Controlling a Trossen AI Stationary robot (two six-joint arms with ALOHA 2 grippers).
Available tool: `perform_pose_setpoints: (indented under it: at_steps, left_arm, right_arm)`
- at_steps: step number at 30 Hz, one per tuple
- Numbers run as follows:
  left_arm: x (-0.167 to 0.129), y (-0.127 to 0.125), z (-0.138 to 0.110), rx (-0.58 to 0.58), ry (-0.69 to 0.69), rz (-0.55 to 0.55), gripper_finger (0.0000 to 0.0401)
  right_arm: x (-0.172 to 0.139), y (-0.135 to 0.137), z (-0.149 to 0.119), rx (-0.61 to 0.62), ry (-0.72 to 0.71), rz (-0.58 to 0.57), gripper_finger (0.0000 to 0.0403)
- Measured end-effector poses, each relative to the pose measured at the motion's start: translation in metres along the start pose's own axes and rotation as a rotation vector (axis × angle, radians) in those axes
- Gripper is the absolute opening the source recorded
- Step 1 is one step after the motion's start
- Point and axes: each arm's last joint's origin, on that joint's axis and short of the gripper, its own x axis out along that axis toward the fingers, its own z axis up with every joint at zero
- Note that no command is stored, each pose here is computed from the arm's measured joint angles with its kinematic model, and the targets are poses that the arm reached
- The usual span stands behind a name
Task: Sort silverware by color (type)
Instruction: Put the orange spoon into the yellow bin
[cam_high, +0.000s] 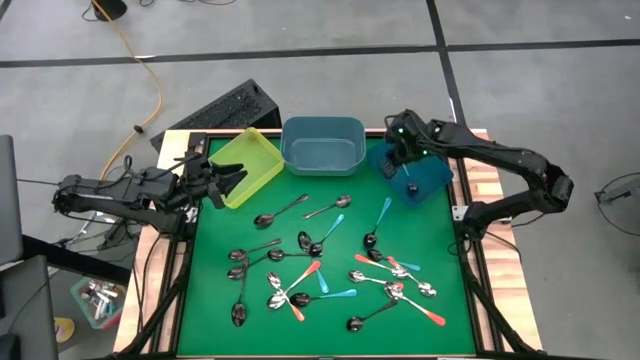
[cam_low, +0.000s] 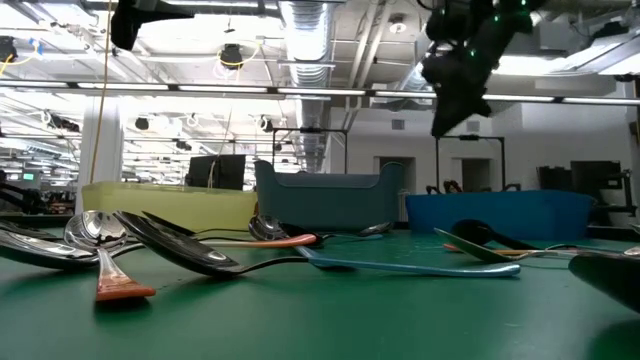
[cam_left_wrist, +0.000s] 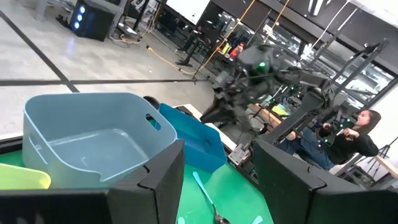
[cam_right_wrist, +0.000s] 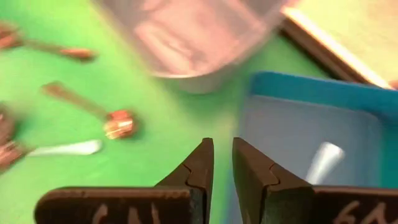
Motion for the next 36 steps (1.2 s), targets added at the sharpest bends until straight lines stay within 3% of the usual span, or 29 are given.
perform_pose_setpoints:
  at_steps: [6,11,21,29,36]
  left_arm:
    - [0.000,0.000,0.000,-0.002,0.004,-0.003,0.0176]
    - [0.000,0.000,0.000,-0.002,0.003,-0.002,0.0176]
    - [0.000,0.000,0.000,0.005,0.001,0.001,0.0176]
    - [0.000,0.000,0.000,0.008,0.005,-0.004,0.0176]
    - [0.000,0.000,0.000,0.007,0.004,-0.004,0.0176]
  right_arm:
    - [-0.002,0.050,-0.013,-0.198,0.054,0.229,0.0078]
    - [-0.007,0.086,-0.033,-0.237,0.137,0.303,0.0112]
    - [-0.019,0.133,-0.089,-0.214,0.339,0.284,0.0200]
    - [-0.014,0.154,-0.134,-0.173,0.358,0.240,0.0197]
    - [-0.014,0.168,-0.158,-0.186,0.345,0.304,0.0194]
